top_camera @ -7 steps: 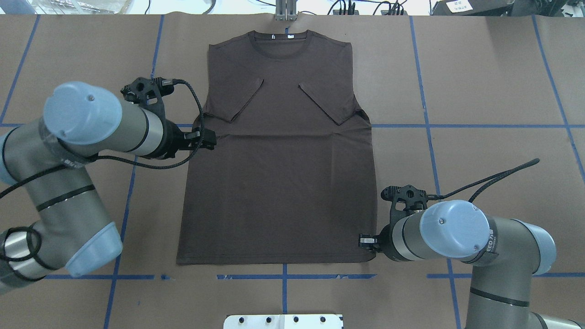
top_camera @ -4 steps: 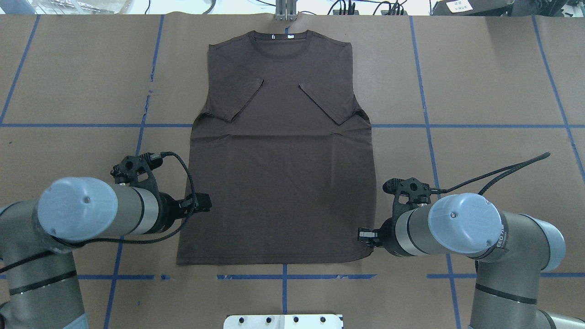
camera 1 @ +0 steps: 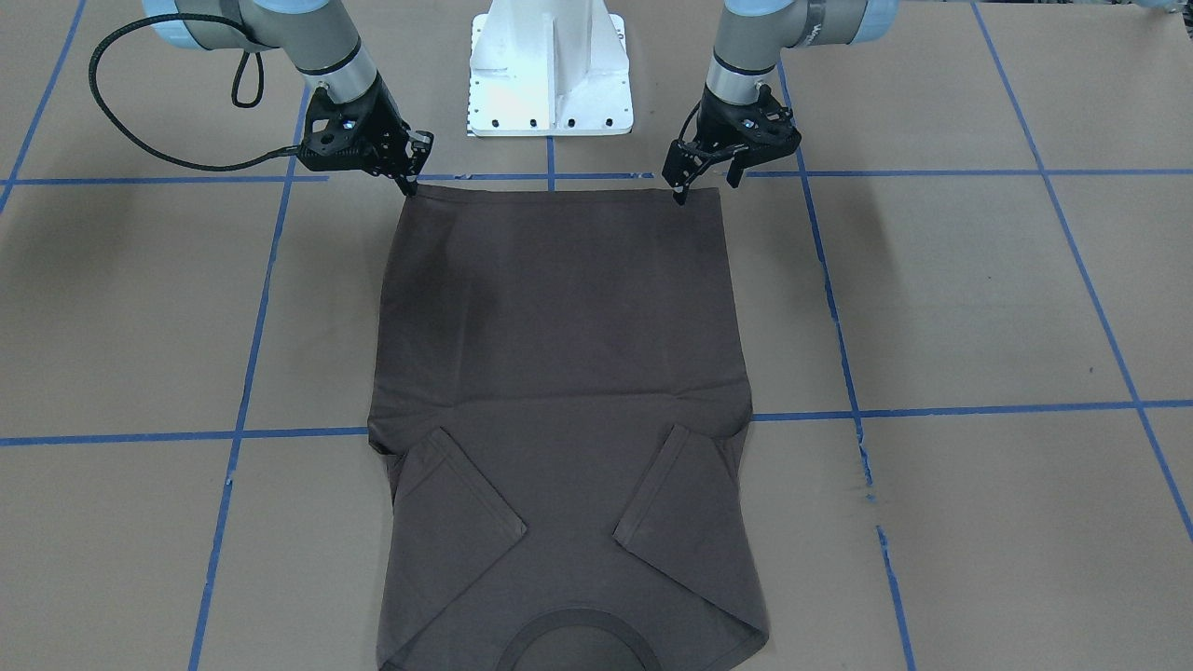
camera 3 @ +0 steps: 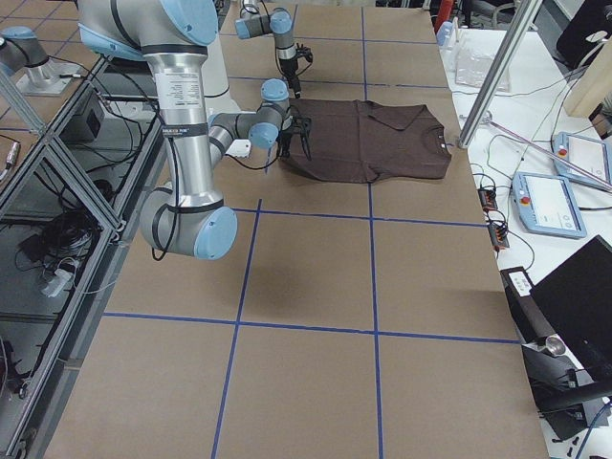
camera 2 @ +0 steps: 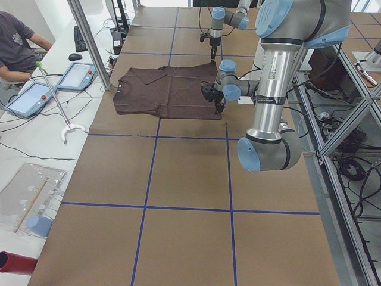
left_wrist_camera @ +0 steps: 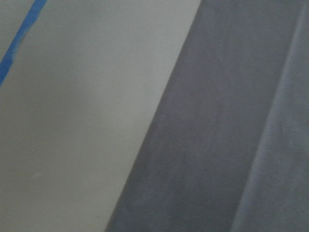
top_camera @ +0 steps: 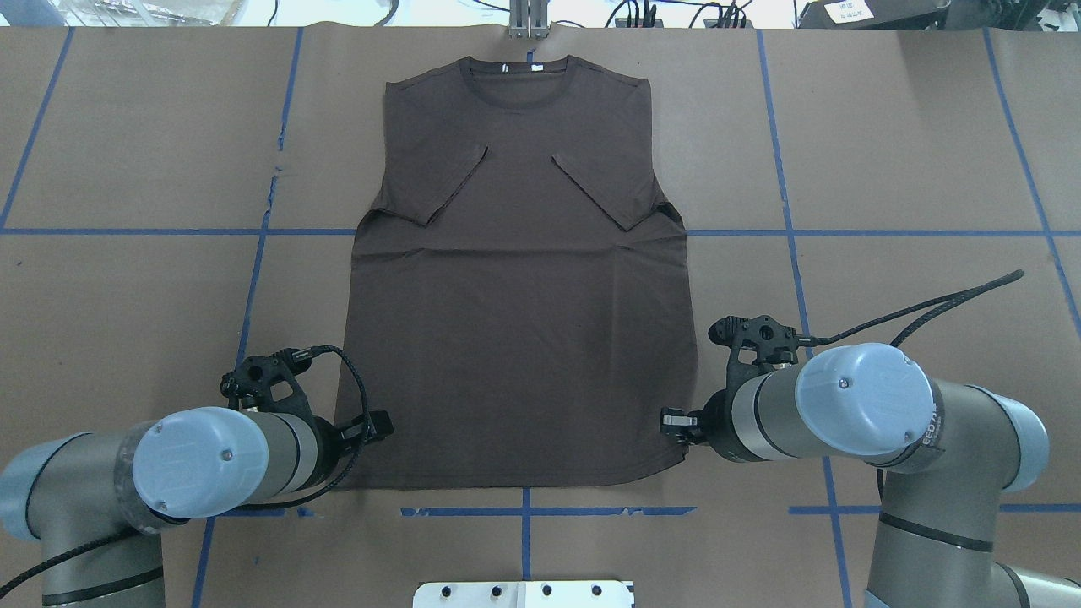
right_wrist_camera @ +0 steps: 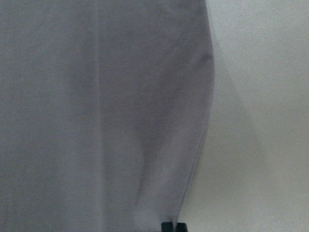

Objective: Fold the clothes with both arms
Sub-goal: 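Grasp both hem corners nearest the robot with the left and right grippers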

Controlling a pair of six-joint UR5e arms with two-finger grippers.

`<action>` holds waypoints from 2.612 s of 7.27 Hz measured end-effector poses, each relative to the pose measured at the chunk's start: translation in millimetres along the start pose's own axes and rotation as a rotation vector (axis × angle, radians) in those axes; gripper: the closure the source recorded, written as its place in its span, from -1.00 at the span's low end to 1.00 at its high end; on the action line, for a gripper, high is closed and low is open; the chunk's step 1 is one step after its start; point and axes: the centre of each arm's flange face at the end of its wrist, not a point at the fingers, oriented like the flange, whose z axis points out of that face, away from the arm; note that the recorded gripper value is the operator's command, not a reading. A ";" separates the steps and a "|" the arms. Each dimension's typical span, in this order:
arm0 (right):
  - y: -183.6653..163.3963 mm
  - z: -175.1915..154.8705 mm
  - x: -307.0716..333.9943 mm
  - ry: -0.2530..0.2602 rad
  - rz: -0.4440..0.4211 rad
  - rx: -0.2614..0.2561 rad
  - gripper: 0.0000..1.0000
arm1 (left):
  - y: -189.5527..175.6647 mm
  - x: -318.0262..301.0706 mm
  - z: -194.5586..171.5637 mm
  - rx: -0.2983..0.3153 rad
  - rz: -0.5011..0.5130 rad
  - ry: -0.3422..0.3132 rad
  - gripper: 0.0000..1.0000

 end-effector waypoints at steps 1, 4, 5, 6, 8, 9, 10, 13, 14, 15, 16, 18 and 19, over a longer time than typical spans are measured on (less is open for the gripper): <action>-1.0 -0.5 0.0 -0.001 0.000 0.002 1.00 | 10.5 -3.3 9.3 -0.009 0.003 -0.018 -0.96; -2.2 -1.4 -0.5 -0.002 0.001 0.003 1.00 | 15.4 -12.2 33.5 0.016 -0.003 -0.060 -0.88; -2.4 -1.5 -0.5 -0.003 0.001 0.003 1.00 | 15.1 -13.2 35.4 0.019 -0.004 -0.063 -0.85; -2.5 -1.6 -0.5 -0.003 0.001 0.003 1.00 | 15.1 -13.6 35.5 0.020 -0.005 -0.064 -0.77; -2.6 -2.7 -0.8 -0.005 0.001 0.003 1.00 | 16.0 -14.1 35.3 0.018 -0.005 -0.064 -0.49; -2.5 -4.4 -1.5 -0.008 0.001 0.003 1.00 | 17.3 -14.3 35.6 0.016 -0.005 -0.065 -0.27; -2.3 -5.8 -2.0 -0.011 0.001 0.003 1.00 | 20.1 -15.0 36.3 0.013 -0.008 -0.067 -0.07; -2.1 -7.9 -2.5 -0.014 0.000 0.004 1.00 | 23.3 -15.1 36.6 0.010 -0.020 -0.068 0.39; -2.1 -8.0 -2.3 -0.014 0.000 0.004 1.00 | 23.7 -14.3 35.4 0.008 -0.022 -0.065 0.43; -2.3 -8.1 -2.1 -0.013 0.001 0.005 1.00 | 25.3 -13.5 34.4 0.006 -0.020 -0.062 0.44; -2.5 -8.2 -2.2 -0.014 0.001 0.005 1.00 | 25.8 -13.2 33.4 0.004 -0.020 -0.061 0.45; -2.7 -8.5 -2.6 -0.015 0.001 0.006 1.00 | 27.4 -12.0 31.1 0.000 -0.017 -0.056 0.45; -2.8 -8.5 -2.5 -0.014 0.001 0.006 1.00 | 27.5 -11.6 30.2 0.000 -0.016 -0.054 0.45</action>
